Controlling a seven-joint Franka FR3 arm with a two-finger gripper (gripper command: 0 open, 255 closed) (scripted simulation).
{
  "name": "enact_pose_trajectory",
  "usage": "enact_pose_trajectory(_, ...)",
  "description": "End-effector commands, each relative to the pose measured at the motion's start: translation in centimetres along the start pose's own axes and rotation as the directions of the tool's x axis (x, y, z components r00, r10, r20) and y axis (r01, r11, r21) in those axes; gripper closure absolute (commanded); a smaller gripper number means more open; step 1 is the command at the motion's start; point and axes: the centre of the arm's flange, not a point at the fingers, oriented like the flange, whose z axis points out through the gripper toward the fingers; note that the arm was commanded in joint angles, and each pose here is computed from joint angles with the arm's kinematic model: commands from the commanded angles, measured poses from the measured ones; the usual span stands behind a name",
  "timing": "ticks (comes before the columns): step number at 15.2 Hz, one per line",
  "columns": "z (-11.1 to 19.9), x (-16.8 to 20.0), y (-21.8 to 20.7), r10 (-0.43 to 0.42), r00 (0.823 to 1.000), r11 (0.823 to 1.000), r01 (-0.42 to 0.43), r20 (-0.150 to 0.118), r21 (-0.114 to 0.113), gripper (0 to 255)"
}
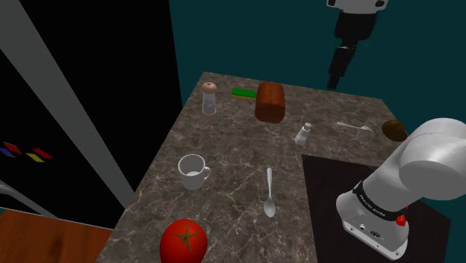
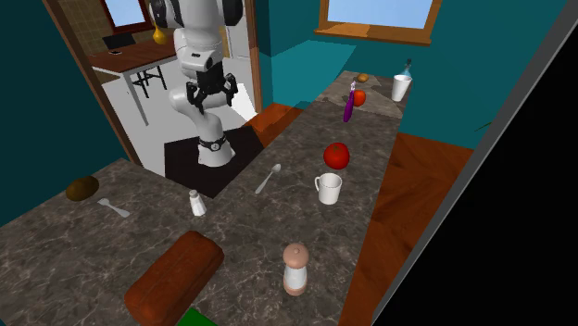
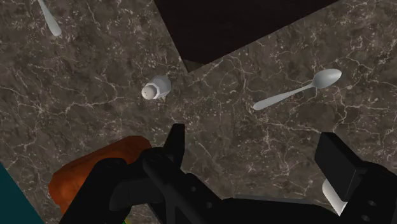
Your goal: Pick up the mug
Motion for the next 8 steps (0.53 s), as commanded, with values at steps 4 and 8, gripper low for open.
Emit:
enact_pose_trajectory(4,2.2,2.3,-2.2,0.001,1.000,1.000,-0.001,-0.007,0.004,0)
enact_pose_trajectory(8,5.0,5.5,-5.1,0.003,1.000,1.000,-0.003,-0.017,0.010,0)
